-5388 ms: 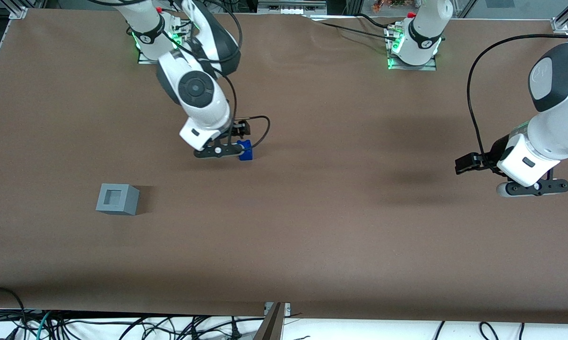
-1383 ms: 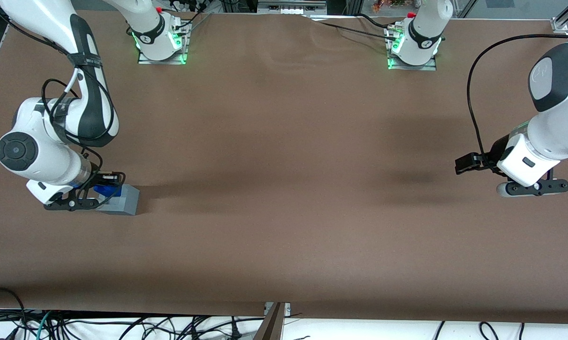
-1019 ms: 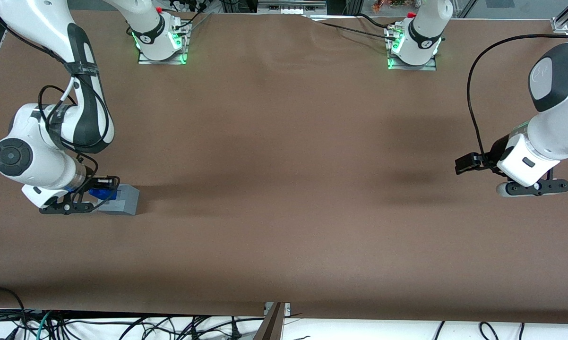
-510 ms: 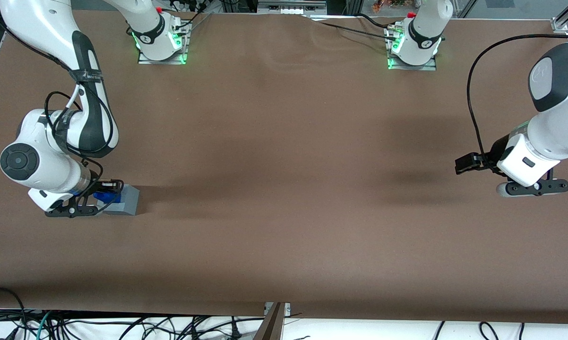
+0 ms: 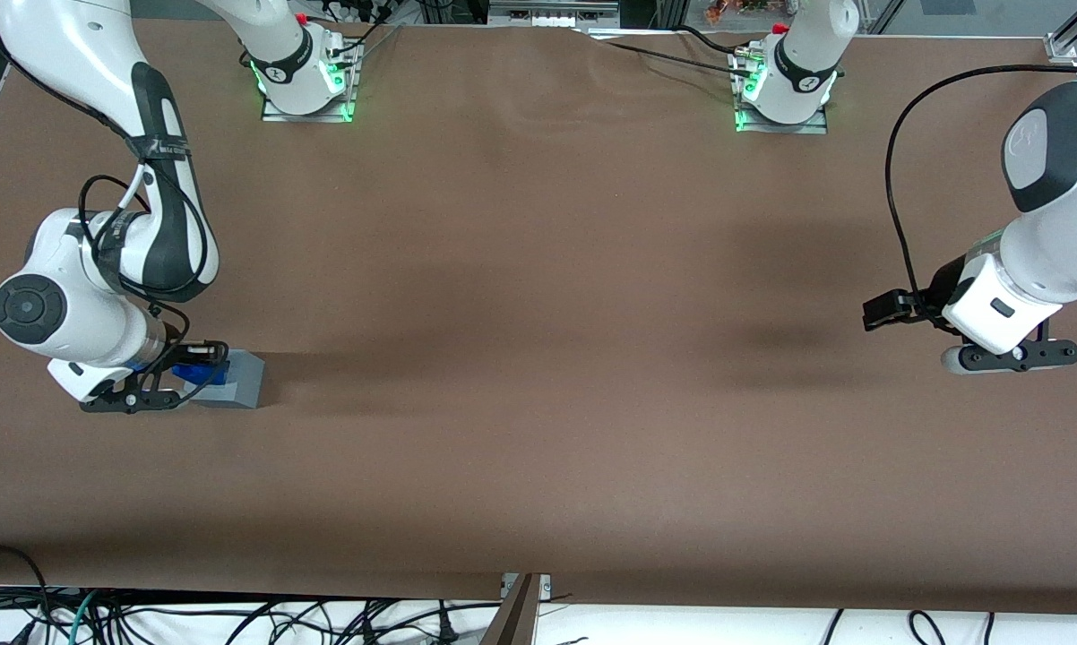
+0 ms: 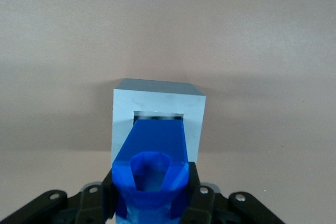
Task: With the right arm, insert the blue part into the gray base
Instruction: 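Align the blue block with the gray base's square hole, then push the blue block down into the gray base's hole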
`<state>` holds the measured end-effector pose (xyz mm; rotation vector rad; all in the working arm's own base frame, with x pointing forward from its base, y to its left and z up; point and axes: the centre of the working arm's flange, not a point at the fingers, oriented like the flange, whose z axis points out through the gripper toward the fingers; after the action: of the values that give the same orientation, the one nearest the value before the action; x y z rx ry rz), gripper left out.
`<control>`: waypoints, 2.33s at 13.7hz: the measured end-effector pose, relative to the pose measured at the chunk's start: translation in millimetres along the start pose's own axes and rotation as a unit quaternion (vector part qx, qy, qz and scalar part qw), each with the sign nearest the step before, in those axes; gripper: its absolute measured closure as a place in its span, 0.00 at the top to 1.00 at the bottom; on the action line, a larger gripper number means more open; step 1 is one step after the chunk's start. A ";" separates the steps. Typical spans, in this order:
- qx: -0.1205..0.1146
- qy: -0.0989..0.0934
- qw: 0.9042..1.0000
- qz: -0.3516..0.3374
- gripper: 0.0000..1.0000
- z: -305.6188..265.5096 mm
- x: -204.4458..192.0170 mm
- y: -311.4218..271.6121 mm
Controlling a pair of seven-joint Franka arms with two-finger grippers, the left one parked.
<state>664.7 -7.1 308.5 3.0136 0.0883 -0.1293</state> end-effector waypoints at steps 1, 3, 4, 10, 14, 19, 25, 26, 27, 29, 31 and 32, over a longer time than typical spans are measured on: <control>0.000 -0.001 1.000 0.000 0.51 1.5 0.0 0.3; 0.000 -0.004 1.000 0.000 0.51 4.6 0.0 -0.8; 0.000 -0.005 1.000 -0.001 0.51 4.6 0.1 -1.1; 0.001 -0.005 1.000 -0.002 0.51 4.6 0.1 -1.6; 0.014 -0.003 1.000 0.006 0.51 4.3 0.4 -2.5; 0.027 -0.002 1.000 0.014 0.51 4.4 0.5 -1.5; 0.029 -0.001 1.000 -0.008 0.51 5.1 0.4 1.6; 0.029 -0.001 1.000 -0.009 0.51 5.1 0.4 1.7; 0.029 -0.001 1.000 -0.010 0.51 5.2 0.4 1.8; 0.029 -0.001 1.000 -0.010 0.51 5.2 0.4 1.8; 0.029 -0.001 1.000 -0.010 0.51 5.2 0.5 1.9; 0.029 -0.001 1.000 -0.010 0.51 5.2 0.5 1.9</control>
<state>664.9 -9.6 303.5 3.0710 0.1172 -0.1387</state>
